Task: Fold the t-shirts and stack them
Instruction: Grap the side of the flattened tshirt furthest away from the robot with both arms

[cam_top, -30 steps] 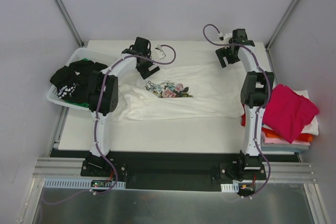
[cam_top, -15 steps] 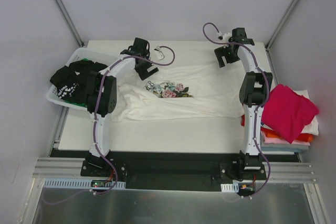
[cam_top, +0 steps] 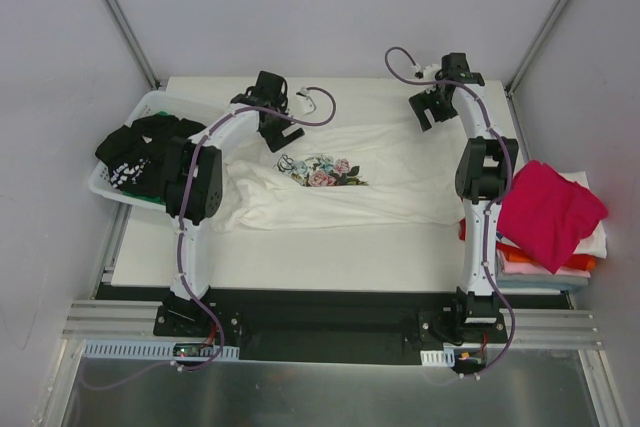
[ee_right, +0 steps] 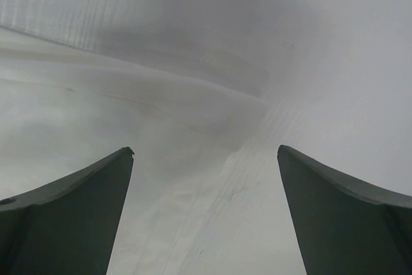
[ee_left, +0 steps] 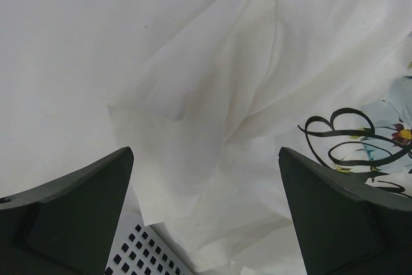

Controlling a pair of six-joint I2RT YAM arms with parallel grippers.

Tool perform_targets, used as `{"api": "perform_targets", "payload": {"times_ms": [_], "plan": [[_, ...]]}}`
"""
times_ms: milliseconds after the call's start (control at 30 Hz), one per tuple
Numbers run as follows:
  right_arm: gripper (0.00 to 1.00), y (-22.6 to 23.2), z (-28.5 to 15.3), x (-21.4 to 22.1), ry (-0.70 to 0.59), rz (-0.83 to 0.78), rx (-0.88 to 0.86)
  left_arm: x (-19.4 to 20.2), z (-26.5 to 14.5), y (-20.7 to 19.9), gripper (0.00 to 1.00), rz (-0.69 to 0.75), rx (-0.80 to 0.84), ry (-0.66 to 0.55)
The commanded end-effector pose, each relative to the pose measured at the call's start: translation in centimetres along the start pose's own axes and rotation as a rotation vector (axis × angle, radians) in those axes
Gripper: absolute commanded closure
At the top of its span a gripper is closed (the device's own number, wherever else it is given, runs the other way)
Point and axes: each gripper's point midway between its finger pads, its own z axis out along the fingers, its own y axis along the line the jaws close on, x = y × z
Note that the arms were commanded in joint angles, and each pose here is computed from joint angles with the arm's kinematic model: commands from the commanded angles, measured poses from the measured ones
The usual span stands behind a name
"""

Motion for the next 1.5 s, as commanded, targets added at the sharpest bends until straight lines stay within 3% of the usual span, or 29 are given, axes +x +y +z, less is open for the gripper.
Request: {"api": "perform_targets", "payload": {"times_ms": [0,600,1067,1467], "plan": [[0.00,-0.3,-0.2,0.4,0.033,-0.068,0.012,-1.5,-2.3,0.7,0.04,0.035,-0.041,-0.029],[0.00,0.4,-1.7,0.8,0.007,-0.093,-0.016,-1.2,-2.2,0.2,0.04,0.040,-0.035,-0.018],[0.03,3.2,-1.8,4.7,0.134,-0.199,-0.020,-0.7,-2.3,-0.1,0.05,0.052,-0.030,-0.008],[0.05,3.5,-1.5,5.1,0.143,-0.223,0.015,-0.4,-2.3,-0.4,0.05,0.049,-0.025,-0.011]]}}
